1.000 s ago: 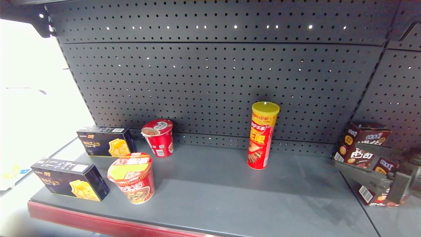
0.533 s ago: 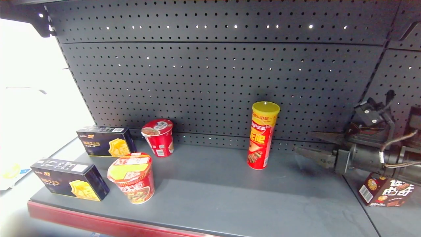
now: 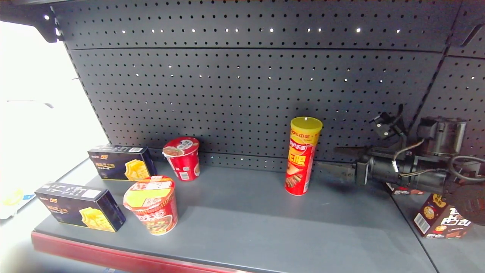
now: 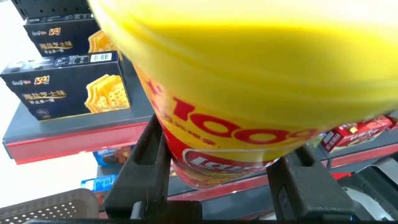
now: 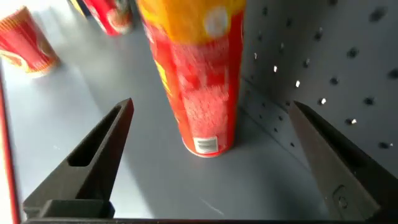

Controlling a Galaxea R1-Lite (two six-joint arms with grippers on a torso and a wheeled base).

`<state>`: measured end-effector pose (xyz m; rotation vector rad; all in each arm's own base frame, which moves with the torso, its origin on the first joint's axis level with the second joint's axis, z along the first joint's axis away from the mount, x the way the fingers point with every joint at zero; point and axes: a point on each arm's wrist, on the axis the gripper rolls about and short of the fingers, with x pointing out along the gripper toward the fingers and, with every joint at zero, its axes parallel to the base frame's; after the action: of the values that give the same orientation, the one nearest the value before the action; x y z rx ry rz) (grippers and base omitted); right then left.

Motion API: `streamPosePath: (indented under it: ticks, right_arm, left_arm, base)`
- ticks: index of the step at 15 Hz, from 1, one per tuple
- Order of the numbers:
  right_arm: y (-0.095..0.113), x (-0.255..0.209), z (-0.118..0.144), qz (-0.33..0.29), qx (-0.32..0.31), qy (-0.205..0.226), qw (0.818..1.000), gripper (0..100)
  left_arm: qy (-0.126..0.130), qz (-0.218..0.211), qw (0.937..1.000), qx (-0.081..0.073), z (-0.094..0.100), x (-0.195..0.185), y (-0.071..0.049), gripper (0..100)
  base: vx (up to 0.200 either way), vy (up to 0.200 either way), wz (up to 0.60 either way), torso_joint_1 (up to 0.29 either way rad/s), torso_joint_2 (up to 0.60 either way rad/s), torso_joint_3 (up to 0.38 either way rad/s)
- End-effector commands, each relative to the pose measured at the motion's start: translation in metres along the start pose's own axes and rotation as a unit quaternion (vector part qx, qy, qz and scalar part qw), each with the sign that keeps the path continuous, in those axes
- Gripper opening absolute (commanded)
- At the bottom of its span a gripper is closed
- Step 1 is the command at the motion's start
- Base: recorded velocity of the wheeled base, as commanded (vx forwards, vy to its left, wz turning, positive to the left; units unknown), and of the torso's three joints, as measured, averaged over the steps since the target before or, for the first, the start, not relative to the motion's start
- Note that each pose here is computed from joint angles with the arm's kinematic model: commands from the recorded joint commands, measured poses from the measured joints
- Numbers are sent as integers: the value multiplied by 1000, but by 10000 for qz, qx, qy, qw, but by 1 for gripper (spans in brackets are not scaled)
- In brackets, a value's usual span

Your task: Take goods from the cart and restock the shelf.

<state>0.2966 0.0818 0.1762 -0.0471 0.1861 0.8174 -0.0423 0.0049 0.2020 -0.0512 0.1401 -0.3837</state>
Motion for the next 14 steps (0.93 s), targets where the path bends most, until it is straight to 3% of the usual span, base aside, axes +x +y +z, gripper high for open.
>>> streamPosePath:
  ticks: [1,9,14]
  right_arm:
    - [-5,11,-12,25,61,171,9998,100]
    - [-18,32,-40,232,128,458,9986,100]
    - [-27,54,-54,509,102,504,9974,100]
  left_arm:
    - [-46,-4,10000,1,-1,-2,0,0]
    - [69,-12,10000,-49,-6,1,1,0]
    - [13,30,10000,-57,-6,-1,0,0]
  base:
    - [0,0,0,0,0,0]
    - [0,0,0,0,0,0]
    - [0,0,0,0,0,0]
